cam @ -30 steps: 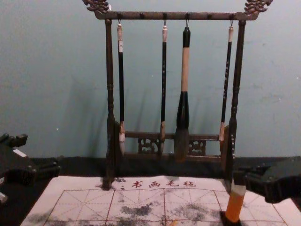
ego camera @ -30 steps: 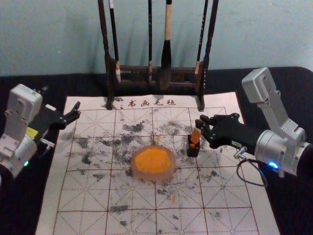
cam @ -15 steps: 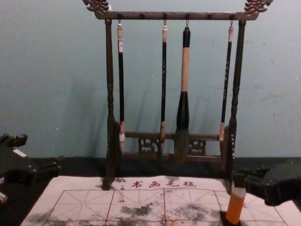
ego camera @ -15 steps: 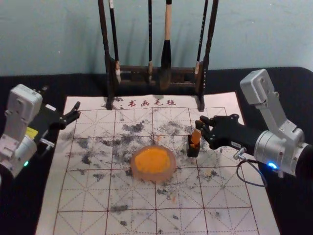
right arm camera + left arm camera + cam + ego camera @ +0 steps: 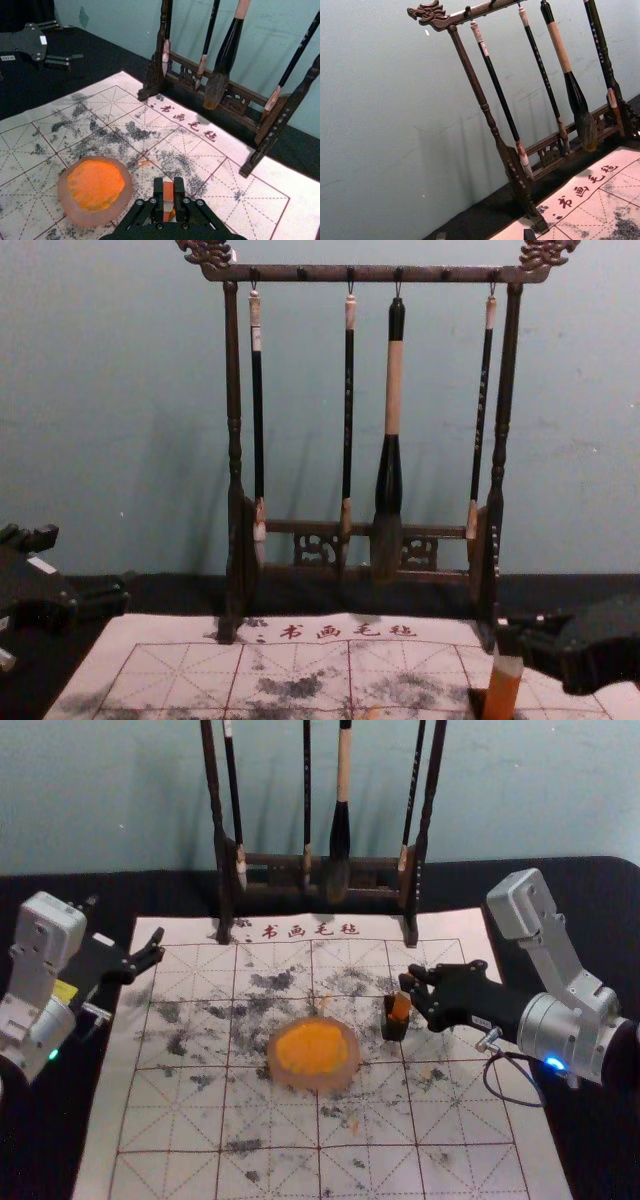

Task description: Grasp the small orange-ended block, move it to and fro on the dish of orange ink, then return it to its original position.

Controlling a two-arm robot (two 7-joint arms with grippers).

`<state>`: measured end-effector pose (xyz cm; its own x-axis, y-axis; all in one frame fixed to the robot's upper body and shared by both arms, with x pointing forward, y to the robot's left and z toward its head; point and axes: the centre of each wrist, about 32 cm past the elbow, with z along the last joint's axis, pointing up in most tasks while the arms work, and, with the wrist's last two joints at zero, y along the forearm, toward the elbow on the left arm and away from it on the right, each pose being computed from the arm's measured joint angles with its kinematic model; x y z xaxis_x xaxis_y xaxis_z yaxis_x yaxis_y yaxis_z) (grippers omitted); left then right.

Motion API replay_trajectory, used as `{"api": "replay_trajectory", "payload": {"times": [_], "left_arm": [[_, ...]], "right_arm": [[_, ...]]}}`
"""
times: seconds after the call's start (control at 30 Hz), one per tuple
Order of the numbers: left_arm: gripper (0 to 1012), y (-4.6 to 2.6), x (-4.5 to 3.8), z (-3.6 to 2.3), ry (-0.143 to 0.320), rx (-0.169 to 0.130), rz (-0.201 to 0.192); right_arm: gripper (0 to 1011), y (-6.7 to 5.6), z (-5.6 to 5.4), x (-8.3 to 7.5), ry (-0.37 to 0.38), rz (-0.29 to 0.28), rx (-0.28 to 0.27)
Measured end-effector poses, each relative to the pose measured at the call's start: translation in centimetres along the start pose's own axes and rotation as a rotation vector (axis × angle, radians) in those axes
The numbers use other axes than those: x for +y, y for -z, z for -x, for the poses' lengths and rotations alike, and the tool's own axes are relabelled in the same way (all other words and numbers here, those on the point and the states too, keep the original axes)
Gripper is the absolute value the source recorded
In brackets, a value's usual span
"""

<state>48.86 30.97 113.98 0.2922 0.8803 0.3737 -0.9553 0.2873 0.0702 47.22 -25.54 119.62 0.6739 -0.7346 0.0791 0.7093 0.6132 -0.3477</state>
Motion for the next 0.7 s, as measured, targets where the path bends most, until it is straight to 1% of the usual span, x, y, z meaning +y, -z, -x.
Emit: {"api": "replay_trajectory", "payload": {"times": [0.47,0.7], "left_arm": [[1001,0.0,0.0,0.0,0.0,0.0,0.0],[1001,0.0,0.0,0.0,0.0,0.0,0.0]], "right_arm": [[119,1.0,0.6,0.7,-0.005,0.035,0.008],[119,1.2,0.6,1.1,0.003,0.043,0.006]]}}
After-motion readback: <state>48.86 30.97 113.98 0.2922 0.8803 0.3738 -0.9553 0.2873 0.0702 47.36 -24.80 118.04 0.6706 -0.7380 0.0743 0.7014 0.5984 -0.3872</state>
